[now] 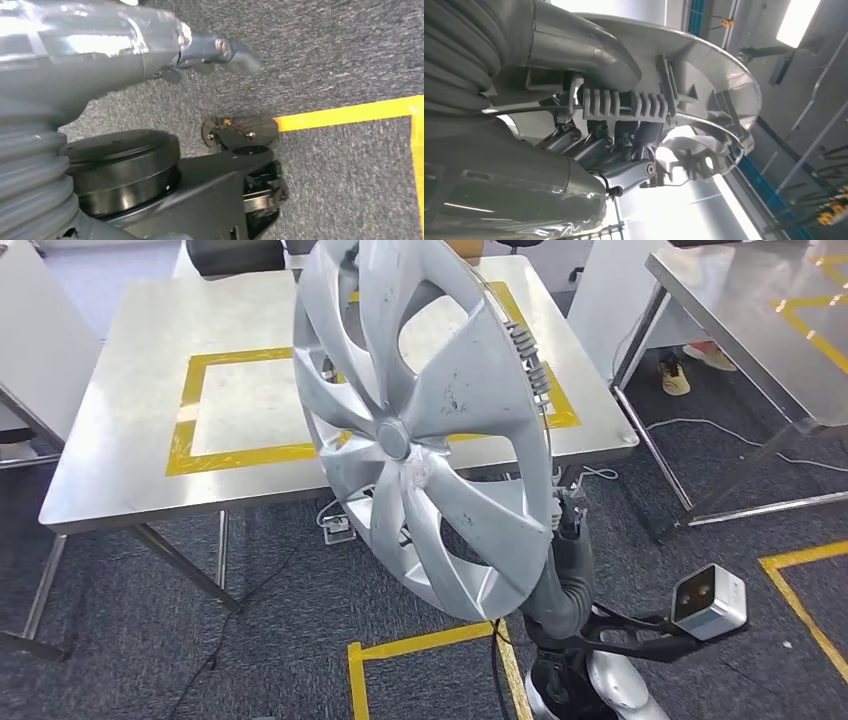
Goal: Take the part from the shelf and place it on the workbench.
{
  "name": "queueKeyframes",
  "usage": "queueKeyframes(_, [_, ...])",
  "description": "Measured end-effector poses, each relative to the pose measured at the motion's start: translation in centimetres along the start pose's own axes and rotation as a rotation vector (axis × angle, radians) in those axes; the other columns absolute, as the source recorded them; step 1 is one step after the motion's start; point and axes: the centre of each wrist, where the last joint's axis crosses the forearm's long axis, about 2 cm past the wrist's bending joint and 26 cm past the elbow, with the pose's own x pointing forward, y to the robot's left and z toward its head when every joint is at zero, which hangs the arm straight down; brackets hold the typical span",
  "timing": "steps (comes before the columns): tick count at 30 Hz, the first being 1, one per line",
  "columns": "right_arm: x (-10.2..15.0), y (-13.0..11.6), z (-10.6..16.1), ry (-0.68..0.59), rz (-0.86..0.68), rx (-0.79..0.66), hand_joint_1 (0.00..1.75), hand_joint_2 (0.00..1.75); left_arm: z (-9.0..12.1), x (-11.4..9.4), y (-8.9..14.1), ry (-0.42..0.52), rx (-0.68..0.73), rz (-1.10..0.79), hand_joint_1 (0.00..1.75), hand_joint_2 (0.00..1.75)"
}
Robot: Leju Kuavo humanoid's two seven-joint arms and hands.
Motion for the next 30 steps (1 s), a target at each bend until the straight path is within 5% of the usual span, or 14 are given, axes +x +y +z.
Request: queueKeyframes(30, [-1.5, -0.4, 0.2, 0.001, -0.08, -0.002, 1.75, 1.75, -0.2, 0.0, 1.8, -0.017, 0.055, -0.013, 0.0, 1.75])
